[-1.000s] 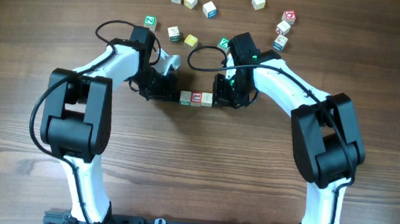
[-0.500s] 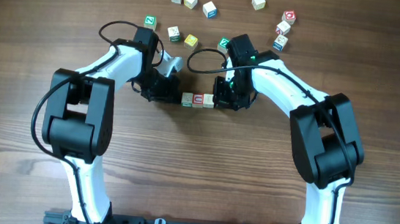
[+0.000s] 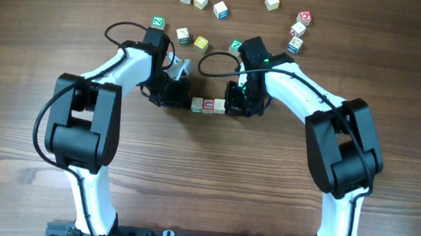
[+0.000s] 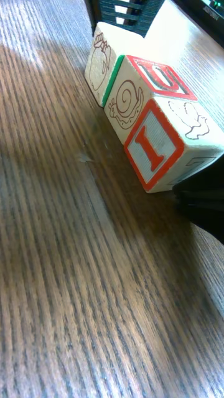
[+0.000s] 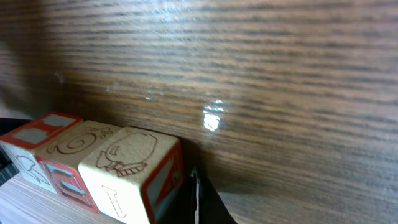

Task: Form a horizontal line
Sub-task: 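Squeeze the row from both ends with left and right grippers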

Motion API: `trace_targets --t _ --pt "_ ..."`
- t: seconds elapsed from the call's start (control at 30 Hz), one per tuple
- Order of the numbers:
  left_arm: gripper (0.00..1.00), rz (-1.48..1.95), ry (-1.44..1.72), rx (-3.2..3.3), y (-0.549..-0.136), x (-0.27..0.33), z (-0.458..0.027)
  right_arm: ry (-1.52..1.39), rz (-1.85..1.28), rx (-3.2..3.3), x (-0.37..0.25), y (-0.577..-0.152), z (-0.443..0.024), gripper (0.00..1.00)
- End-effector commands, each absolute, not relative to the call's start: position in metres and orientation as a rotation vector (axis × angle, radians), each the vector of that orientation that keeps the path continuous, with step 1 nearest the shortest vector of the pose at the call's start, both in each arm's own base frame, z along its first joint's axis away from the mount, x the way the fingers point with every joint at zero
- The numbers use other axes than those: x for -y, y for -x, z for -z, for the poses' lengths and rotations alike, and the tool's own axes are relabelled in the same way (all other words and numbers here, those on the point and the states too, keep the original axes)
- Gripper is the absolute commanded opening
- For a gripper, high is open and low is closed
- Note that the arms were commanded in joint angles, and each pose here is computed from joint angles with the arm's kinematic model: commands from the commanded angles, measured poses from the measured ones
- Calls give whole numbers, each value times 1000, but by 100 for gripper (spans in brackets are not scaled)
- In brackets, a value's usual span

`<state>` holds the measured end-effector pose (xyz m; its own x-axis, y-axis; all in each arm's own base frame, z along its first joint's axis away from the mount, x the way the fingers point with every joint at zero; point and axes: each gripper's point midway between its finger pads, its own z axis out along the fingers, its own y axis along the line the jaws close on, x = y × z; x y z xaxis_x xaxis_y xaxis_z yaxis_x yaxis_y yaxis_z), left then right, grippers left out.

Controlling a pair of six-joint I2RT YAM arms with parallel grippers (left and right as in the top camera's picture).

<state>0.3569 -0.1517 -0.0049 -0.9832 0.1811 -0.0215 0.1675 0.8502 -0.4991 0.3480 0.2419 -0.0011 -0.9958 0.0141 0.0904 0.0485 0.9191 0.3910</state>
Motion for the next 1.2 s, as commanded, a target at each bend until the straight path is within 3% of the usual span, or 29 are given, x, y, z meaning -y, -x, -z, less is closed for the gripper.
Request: trace_targets --t 0.0,1.17 --pt "4 -633 246 3025 -356 135 24 73 618 2984 -244 -345 -1 5" --pt "4 -704 233 3006 -355 142 20 70 665 2955 -249 -342 -4 4"
